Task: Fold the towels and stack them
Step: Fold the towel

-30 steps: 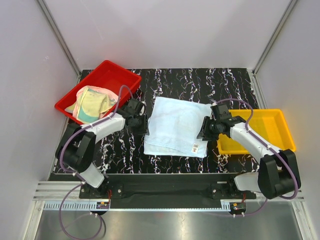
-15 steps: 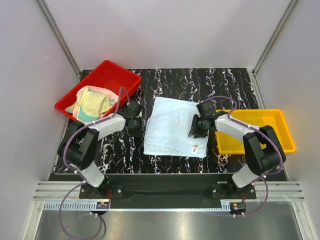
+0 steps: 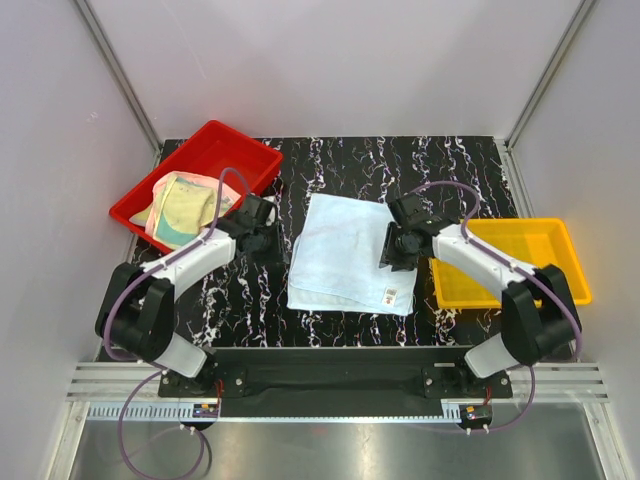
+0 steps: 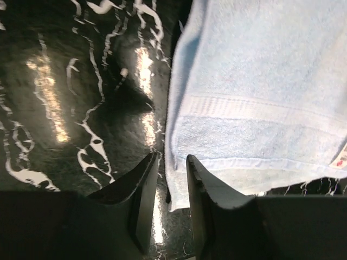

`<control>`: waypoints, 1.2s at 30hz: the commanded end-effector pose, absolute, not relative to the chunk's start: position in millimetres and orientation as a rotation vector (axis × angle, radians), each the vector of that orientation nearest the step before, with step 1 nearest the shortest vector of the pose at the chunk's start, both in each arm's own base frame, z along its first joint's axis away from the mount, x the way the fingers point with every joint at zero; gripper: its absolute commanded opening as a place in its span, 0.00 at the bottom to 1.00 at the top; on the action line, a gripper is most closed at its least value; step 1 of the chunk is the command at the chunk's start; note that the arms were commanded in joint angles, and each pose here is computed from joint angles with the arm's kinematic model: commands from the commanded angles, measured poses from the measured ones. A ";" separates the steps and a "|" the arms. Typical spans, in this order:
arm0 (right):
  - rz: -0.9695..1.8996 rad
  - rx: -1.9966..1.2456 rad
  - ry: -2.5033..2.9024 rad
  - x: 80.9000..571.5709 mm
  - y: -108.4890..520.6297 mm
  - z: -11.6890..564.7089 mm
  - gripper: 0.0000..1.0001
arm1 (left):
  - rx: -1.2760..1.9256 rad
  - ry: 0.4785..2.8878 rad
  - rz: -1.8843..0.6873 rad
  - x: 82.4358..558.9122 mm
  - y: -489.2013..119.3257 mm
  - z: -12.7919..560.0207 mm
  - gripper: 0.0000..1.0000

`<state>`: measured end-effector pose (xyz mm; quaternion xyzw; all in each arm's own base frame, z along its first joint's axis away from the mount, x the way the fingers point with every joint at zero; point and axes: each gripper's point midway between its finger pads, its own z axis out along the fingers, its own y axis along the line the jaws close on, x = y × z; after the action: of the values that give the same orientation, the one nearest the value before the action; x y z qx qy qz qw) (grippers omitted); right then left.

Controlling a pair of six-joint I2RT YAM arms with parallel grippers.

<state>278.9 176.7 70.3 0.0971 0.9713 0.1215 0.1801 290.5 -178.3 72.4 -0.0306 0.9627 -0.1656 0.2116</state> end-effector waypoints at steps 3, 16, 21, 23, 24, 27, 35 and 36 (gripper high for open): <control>0.265 0.488 2.695 248.1 148.0 93.2 0.43 | 0.028 2.681 -0.634 271.3 -207.5 64.1 0.32; 0.194 0.632 2.697 205.3 119.6 70.7 0.42 | -0.009 2.762 -0.560 265.5 -204.9 24.2 0.29; 0.170 0.650 2.709 201.5 116.3 58.9 0.42 | -0.008 2.763 -0.558 266.2 -205.2 21.5 0.26; 0.166 0.654 2.708 200.4 115.5 55.3 0.42 | -0.007 2.763 -0.560 266.6 -205.7 21.2 0.24; 0.169 0.662 2.711 199.6 115.8 54.2 0.42 | -0.007 2.763 -0.560 266.2 -205.5 21.2 0.23; 0.181 0.676 2.715 197.1 117.1 50.6 0.41 | -0.008 2.765 -0.558 266.2 -205.2 21.4 0.18; 0.259 0.692 2.715 198.5 127.2 37.0 0.39 | 0.000 2.760 -0.563 269.3 -207.3 26.9 0.00; 0.256 0.690 2.716 199.2 127.2 35.9 0.39 | 0.003 2.760 -0.564 269.1 -207.4 27.7 0.00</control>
<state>188.0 119.7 34.8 0.2322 0.9590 0.0712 0.1462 260.0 -203.3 21.8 -0.0036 0.9706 -0.1906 0.1471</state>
